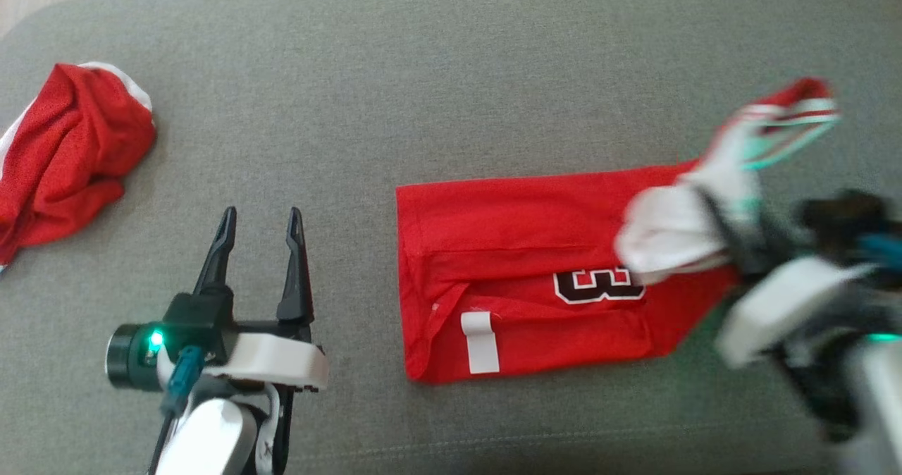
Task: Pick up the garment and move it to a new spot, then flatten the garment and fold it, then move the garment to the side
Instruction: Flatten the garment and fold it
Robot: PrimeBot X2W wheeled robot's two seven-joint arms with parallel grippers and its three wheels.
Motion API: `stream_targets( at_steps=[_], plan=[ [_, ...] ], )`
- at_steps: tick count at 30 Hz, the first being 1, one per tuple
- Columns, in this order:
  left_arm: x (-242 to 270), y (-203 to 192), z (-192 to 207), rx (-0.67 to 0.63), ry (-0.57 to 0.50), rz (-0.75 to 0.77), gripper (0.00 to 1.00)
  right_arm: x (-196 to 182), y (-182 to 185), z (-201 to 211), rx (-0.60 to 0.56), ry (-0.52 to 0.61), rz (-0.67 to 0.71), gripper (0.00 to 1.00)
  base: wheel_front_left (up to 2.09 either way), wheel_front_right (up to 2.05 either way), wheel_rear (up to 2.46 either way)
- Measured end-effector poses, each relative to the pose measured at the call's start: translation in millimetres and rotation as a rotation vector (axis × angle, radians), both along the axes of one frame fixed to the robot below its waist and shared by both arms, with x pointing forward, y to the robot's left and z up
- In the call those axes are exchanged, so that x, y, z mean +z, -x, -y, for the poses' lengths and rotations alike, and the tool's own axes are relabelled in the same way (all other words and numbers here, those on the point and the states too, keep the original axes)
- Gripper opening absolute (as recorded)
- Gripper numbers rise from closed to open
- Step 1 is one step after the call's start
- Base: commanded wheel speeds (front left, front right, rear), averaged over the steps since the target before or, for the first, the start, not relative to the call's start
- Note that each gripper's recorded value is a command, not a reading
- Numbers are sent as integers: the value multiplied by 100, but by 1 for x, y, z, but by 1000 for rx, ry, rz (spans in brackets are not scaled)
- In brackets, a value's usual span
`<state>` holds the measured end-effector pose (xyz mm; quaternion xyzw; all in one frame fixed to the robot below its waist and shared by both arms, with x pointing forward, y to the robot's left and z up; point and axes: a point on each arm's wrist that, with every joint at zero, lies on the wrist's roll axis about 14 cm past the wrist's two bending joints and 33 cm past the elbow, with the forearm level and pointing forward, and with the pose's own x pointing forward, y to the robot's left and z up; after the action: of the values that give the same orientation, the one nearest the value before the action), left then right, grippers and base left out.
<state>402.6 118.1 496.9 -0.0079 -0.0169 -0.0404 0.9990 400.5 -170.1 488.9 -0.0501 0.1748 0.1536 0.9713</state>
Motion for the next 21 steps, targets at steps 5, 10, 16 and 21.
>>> stream_targets(
  at_steps=[5, 10, 16, 21],
  plan=[
    [-1, 3, -2, 2, 0, -5, 100, -7, 5, -107, 238, -157, -63, 0, 0, 0, 0],
    [-5, 8, -5, 12, 7, -20, 100, -38, 20, -161, 321, -265, -199, 0, 0, 0, 0],
    [-11, 10, -13, 39, 7, -42, 100, -59, 25, -182, 341, -307, -254, 100, 0, 0, 0],
    [-13, 10, -13, 44, 8, -48, 100, -30, 8, -188, 330, -395, -99, 100, 0, 0, 0]
  ],
)
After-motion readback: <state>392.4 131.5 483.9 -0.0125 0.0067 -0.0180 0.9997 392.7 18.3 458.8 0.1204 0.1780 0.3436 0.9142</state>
